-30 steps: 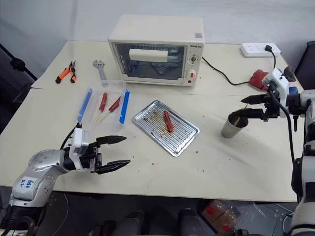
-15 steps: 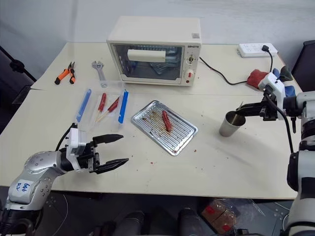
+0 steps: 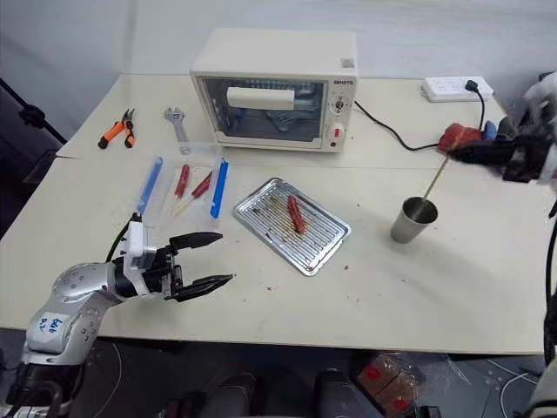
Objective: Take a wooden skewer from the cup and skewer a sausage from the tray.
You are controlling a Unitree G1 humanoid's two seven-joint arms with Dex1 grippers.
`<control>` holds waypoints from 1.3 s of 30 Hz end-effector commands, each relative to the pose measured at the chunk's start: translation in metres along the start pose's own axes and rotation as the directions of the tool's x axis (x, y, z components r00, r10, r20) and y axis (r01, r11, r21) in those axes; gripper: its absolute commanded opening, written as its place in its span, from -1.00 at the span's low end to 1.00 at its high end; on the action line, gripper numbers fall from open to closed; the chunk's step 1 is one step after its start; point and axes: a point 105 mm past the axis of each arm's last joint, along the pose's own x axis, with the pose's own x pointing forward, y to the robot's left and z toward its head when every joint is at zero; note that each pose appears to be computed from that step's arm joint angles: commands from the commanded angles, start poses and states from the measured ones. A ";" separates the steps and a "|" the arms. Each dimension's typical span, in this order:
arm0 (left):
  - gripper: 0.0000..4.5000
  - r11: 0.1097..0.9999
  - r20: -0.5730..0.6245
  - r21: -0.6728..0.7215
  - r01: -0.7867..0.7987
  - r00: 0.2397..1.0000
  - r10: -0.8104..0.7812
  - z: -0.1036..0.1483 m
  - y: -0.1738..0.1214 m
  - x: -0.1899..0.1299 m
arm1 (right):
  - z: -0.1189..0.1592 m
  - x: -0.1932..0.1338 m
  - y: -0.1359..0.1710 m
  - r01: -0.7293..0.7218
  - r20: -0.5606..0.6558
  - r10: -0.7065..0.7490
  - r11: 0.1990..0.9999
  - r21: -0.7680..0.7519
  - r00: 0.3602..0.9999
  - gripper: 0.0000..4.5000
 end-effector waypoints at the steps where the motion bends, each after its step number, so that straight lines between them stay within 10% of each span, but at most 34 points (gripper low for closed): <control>1: 1.00 1.000 0.069 0.014 0.009 0.998 -0.010 0.011 0.000 0.010 | 0.035 0.003 0.036 -0.247 0.263 0.199 0.955 0.166 0.944 -0.99; 13: 1.00 0.991 0.389 0.133 -0.034 0.921 -0.020 0.057 -0.003 0.099 | -0.014 0.094 0.127 -0.587 0.531 0.332 0.681 0.437 0.780 -0.99; 31: 1.00 0.991 0.493 0.124 -0.046 0.870 -0.021 0.082 -0.016 0.117 | -0.028 0.109 0.132 -0.536 0.608 0.173 0.689 0.487 0.775 -0.99; 39: 0.07 0.990 0.494 0.121 -0.075 0.869 0.006 0.079 -0.012 0.120 | -0.030 0.110 0.140 -0.543 0.607 0.187 0.691 0.478 0.773 -1.00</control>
